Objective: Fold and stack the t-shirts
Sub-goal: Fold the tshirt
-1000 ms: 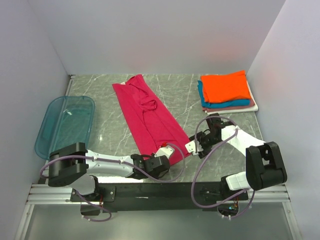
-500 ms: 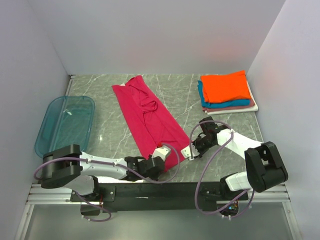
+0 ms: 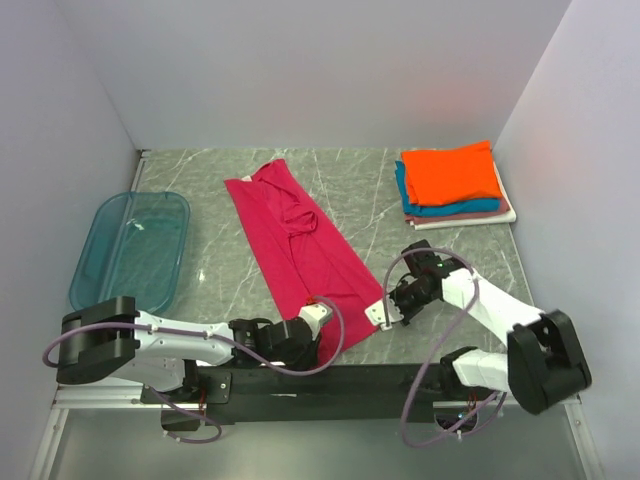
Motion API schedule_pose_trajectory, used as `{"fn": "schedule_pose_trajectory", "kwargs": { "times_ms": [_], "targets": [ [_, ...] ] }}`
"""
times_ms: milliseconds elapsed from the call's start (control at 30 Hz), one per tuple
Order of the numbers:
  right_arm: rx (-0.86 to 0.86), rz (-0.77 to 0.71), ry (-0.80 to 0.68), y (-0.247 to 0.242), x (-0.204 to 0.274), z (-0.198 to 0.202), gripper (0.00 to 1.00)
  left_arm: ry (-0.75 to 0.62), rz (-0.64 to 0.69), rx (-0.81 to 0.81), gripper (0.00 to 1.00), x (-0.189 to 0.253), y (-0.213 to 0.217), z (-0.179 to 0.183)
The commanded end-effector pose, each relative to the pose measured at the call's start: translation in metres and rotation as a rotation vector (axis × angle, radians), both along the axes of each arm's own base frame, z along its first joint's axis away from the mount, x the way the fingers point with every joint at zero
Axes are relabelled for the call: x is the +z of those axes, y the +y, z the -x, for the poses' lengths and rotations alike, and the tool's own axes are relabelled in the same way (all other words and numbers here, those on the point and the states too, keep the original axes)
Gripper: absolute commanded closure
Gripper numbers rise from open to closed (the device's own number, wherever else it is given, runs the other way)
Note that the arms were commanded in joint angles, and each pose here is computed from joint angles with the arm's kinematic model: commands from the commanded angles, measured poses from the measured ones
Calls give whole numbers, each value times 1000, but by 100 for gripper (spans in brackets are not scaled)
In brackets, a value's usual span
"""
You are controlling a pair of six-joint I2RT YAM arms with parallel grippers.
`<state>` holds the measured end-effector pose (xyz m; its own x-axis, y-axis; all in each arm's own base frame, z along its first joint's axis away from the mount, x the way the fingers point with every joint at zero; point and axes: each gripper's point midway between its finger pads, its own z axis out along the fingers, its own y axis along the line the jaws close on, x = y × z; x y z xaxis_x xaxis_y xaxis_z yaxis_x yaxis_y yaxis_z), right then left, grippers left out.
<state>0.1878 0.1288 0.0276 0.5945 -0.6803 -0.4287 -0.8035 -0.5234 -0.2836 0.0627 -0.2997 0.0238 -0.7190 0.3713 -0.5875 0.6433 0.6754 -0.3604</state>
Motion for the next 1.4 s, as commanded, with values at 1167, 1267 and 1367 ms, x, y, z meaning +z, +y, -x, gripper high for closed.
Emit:
{"fn": "schedule_pose_trajectory", "kwargs": {
  "times_ms": [1167,1267,1367],
  "targets": [
    [-360,-160,157,120,92,-171,100,-205,170,351,81,116,88,-213],
    [-363,-166,156,120,95,-171,100,-181,165,301,81,114,80,-214],
    [-361,-166,145,113,100,-161,100,-174,208,245,81,124,71,-208]
  ]
}}
